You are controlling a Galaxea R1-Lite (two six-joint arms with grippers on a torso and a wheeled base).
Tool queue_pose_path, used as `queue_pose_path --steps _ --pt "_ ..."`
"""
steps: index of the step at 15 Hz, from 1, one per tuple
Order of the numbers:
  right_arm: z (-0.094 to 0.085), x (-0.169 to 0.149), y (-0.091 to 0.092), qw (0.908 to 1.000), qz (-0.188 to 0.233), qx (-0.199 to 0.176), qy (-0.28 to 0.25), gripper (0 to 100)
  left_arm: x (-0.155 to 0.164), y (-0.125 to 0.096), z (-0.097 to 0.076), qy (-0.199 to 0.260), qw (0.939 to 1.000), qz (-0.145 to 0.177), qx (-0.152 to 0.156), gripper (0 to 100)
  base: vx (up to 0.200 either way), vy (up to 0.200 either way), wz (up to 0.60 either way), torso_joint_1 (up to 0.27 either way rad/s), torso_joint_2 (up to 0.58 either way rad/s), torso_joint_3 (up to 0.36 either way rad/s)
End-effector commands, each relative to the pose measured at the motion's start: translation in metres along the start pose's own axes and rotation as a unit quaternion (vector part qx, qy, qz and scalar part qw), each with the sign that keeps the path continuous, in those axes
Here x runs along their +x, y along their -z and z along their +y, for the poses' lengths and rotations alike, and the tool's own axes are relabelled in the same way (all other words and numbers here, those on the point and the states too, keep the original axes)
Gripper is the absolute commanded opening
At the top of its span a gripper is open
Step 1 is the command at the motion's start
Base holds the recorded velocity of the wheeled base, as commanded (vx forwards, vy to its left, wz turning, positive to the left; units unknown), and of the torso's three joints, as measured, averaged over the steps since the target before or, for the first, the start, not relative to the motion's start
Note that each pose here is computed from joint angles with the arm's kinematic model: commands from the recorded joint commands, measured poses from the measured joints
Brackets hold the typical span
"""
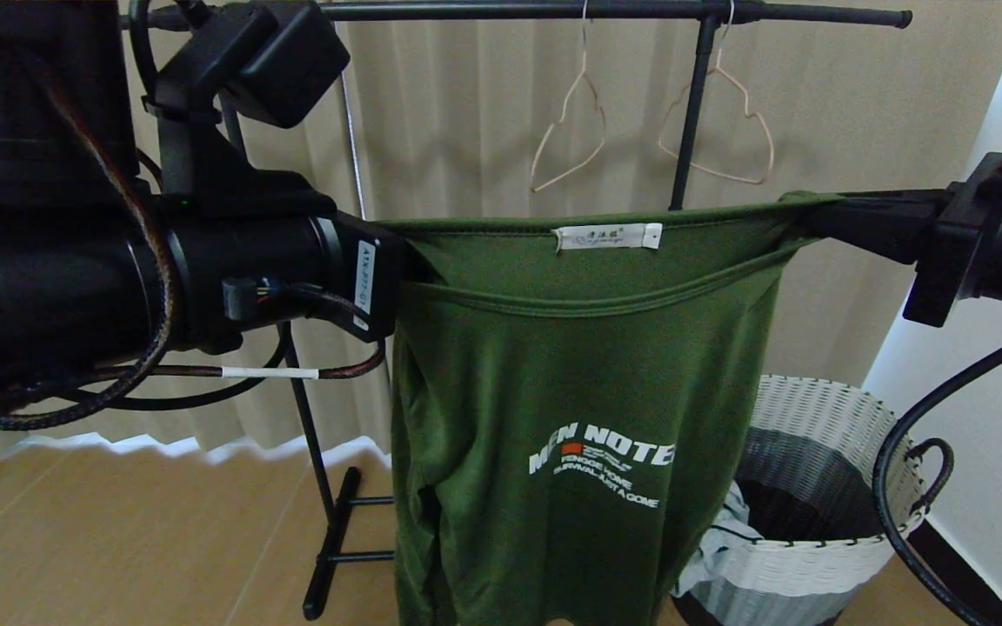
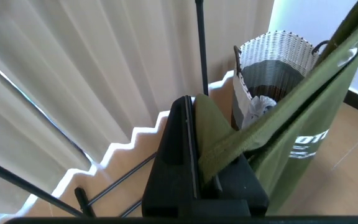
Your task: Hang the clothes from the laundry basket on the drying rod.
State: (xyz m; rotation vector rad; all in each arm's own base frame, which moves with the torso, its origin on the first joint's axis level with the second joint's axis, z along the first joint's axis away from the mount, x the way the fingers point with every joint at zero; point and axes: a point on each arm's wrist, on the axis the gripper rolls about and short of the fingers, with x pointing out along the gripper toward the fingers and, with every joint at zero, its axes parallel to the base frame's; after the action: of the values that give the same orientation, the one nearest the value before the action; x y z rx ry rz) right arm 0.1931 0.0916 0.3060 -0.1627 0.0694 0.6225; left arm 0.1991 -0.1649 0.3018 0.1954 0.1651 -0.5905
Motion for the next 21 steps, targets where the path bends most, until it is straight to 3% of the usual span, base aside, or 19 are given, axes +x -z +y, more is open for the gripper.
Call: queue_pose_path --steps 1,5,9,10,13,17,21 --pt "0.000 0.000 0.000 1.0000 -0.001 0.000 0.000 100 0.001 0.003 -0.001 0.000 1.0000 0.006 0.000 0 0.000 0.000 0.00 0.000 0.00 0.000" --pt "0.002 0.000 0.011 0.9999 0.013 0.005 -0.003 100 0.002 0.016 -0.001 -0.003 0.9996 0.028 -0.010 0 0.000 0.000 0.00 0.000 0.00 0.000" --pt "0.007 -0.015 0.023 0.9998 -0.019 0.000 -0.006 100 0.004 0.026 0.015 -0.044 0.9981 0.044 -0.005 0 0.000 0.000 0.00 0.000 0.00 0.000" --pt "0.010 -0.020 0.028 0.9992 -0.030 0.001 -0.028 100 0.006 0.027 0.022 -0.061 0.9970 0.048 -0.008 0 0.000 0.000 0.00 0.000 0.00 0.000" --pt "0.015 -0.032 0.031 0.9957 -0.042 0.012 -0.082 100 0.008 0.023 0.030 -0.080 0.9964 0.026 -0.012 0 0.000 0.000 0.00 0.000 0.00 0.000" --pt "0.016 -0.038 0.028 0.9941 -0.052 0.032 -0.090 100 0.008 0.022 0.037 -0.117 0.9930 0.016 0.005 0 0.000 0.000 0.00 0.000 0.00 0.000" --pt "0.017 -0.045 0.030 0.9950 -0.051 0.027 -0.082 100 0.007 0.021 0.038 -0.122 0.9925 0.010 0.005 0 0.000 0.000 0.00 0.000 0.00 0.000"
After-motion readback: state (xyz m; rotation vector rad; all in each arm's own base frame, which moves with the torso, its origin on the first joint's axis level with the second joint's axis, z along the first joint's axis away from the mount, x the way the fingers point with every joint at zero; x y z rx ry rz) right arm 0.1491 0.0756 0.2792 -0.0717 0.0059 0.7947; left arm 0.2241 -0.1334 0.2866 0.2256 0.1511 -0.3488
